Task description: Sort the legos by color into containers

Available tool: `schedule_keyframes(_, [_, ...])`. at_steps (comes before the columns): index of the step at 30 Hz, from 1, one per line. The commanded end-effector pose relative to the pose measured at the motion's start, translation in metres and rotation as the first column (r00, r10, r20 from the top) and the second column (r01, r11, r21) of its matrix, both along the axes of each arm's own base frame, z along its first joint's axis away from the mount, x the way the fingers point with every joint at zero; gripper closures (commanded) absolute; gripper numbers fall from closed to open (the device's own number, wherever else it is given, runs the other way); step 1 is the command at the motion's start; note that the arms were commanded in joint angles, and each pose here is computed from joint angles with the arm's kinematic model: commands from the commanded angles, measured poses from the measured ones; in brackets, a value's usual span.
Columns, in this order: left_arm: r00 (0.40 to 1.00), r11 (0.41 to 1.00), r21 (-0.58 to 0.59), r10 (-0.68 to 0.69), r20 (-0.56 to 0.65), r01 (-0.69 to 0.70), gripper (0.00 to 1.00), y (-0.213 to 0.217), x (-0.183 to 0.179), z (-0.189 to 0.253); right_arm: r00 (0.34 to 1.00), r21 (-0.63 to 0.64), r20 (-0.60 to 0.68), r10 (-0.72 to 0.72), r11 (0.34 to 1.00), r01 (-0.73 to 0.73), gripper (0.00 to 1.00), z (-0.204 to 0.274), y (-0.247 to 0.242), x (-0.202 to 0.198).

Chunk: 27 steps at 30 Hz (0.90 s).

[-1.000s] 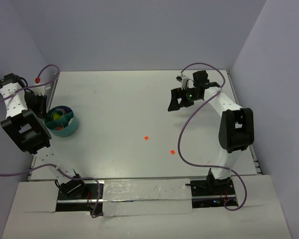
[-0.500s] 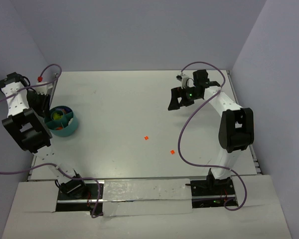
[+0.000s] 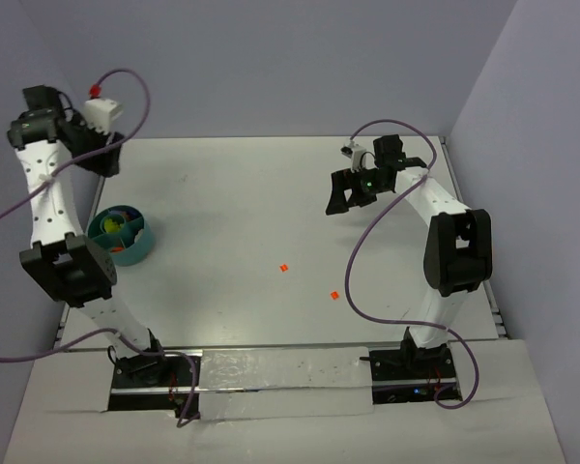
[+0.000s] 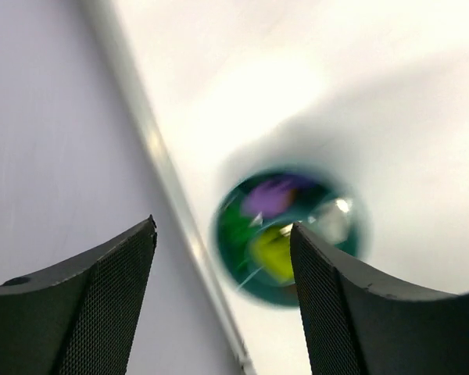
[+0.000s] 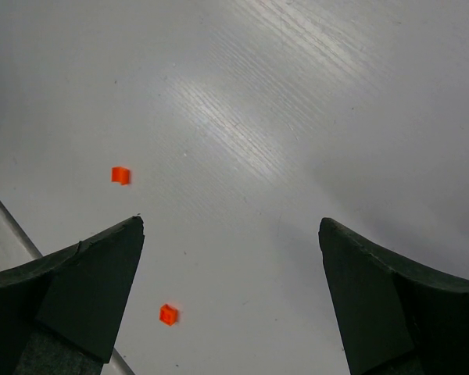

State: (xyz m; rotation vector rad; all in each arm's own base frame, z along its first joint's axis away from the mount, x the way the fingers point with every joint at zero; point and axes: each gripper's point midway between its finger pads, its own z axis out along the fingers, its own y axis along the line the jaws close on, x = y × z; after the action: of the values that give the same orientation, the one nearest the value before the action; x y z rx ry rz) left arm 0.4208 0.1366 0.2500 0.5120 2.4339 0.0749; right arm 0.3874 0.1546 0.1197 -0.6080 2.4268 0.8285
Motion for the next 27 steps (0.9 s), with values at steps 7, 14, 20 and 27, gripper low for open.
schedule_keyframes(7, [0.84,0.814,-0.236,-0.543,0.018,0.531,0.32,-0.318,-0.052,-0.039,0.999,0.003,0.023,-0.049,0.999,0.049,0.0,0.016,-0.016,-0.003])
schedule_keyframes(14, [0.486,0.472,-0.315,-0.873,-0.039,0.823,0.4,-0.402,-0.14,-0.102,0.988,0.013,-0.02,-0.153,0.988,0.154,0.0,0.006,-0.06,-0.014])
schedule_keyframes(20, [0.101,0.074,-0.175,-0.983,0.151,0.982,0.38,-0.423,-0.149,-0.119,0.979,0.01,0.008,-0.203,0.979,0.203,0.0,0.013,-0.085,-0.018])
schedule_keyframes(27, [-0.252,-0.262,-0.068,-0.959,0.128,0.963,0.36,-0.442,-0.126,-0.143,0.974,-0.008,0.039,-0.223,0.975,0.223,0.0,0.02,-0.098,-0.033])
